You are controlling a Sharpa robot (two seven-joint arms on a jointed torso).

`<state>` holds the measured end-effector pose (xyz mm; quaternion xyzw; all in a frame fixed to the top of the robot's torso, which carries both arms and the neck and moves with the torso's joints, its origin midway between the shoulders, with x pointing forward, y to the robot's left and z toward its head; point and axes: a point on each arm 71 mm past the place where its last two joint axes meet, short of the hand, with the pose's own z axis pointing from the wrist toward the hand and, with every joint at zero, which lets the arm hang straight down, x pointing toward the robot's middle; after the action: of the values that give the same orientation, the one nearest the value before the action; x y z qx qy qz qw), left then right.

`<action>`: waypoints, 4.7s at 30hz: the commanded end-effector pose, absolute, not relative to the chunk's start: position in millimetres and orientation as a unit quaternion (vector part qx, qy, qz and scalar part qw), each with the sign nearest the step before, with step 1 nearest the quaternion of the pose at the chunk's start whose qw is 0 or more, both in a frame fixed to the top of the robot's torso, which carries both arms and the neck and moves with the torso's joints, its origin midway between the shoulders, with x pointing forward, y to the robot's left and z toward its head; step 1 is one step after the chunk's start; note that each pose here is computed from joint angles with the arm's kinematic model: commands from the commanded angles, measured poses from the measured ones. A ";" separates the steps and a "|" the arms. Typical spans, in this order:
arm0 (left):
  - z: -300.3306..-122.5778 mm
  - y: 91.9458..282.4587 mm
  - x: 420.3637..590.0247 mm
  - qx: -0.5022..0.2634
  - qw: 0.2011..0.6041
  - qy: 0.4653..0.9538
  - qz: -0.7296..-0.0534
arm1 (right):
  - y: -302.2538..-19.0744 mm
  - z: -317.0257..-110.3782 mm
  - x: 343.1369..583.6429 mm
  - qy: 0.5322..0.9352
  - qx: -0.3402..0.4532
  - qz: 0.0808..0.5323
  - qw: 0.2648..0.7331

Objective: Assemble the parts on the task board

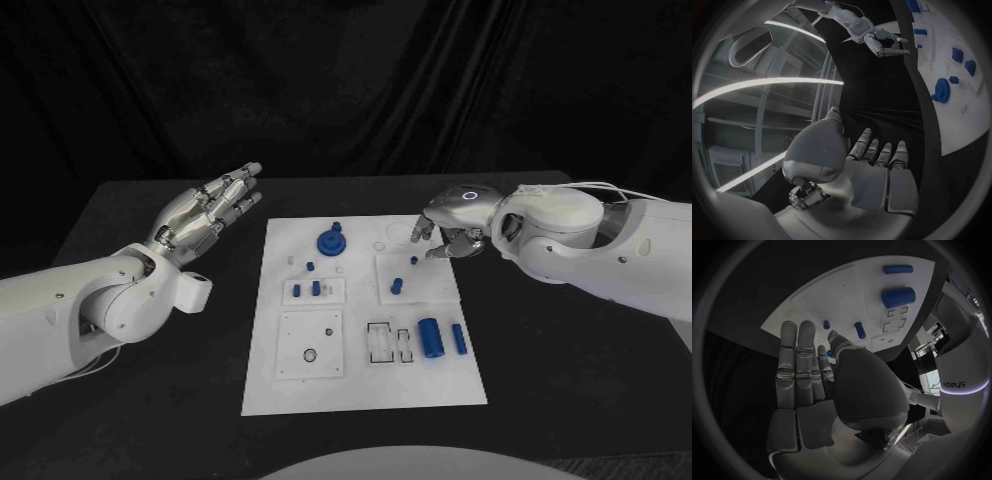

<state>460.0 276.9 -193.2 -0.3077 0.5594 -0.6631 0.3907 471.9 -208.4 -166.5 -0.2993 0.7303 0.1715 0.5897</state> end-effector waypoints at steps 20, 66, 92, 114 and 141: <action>-175.5 272.9 455.1 -0.261 0.388 0.466 -0.751 | -206.0 -193.2 478.6 0.737 -0.300 0.170 0.581; -182.1 271.0 461.6 -0.271 0.395 0.484 -0.732 | -190.5 -212.8 480.9 0.742 -0.296 0.206 0.565; -185.3 267.7 463.9 -0.276 0.382 0.498 -0.728 | -198.0 -168.4 475.1 0.680 -0.287 0.230 0.635; -190.5 264.3 466.5 -0.280 0.371 0.507 -0.726 | -133.5 -157.3 418.7 0.658 -0.330 0.318 0.598; -194.4 257.8 467.5 -0.282 0.356 0.516 -0.726 | -65.6 -213.1 406.1 0.698 -0.359 0.341 0.518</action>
<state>469.6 258.4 -203.1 -0.3036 0.5635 -0.6856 0.3469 405.3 -65.5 -209.4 -0.3595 0.6869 0.3534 0.5235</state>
